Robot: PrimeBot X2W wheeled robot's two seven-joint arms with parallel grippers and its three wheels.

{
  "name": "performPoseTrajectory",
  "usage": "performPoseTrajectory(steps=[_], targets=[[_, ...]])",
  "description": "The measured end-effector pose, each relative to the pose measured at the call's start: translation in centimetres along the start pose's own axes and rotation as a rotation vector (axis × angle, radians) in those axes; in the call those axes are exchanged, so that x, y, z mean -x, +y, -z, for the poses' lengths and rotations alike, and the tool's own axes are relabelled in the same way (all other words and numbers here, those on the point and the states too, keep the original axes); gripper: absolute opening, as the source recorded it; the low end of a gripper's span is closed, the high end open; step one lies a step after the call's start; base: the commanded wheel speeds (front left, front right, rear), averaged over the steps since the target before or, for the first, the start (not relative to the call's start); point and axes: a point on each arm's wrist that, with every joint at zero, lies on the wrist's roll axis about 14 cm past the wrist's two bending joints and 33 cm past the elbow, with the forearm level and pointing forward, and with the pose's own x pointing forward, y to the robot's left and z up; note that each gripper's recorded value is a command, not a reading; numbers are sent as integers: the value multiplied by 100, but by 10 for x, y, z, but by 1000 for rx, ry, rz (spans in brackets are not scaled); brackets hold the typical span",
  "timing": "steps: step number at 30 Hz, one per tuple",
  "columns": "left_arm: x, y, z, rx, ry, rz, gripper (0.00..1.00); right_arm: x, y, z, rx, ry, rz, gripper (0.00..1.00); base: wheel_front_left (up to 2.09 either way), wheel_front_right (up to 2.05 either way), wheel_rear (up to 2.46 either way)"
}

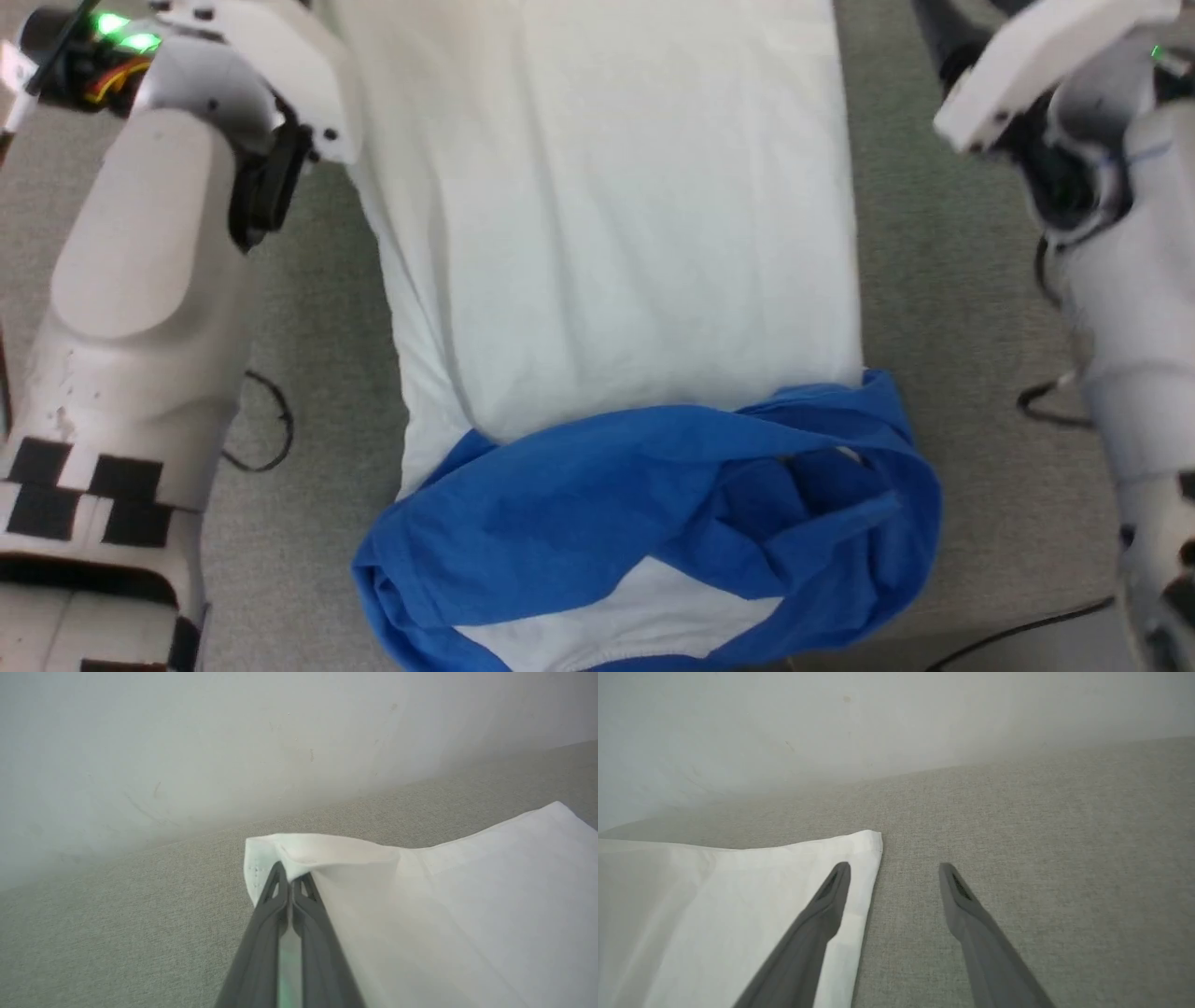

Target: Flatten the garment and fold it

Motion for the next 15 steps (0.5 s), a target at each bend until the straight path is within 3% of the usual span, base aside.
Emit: performPoseTrajectory(steps=[6, 11, 15], targets=[[-9, -3, 3, 15, -29, 10, 0, -43, 5, 15, 26, 209, -8, 100, 0, 0, 0], [-15, 5, 17, 23, -29, 2, 0, -64, 11, 49, 72, 395, -21, 100, 0, 0, 0], [-17, 10, 32, 39, -12, -3, 0, -77, 19, 61, 93, 450, -39, 100, 0, 0, 0]])
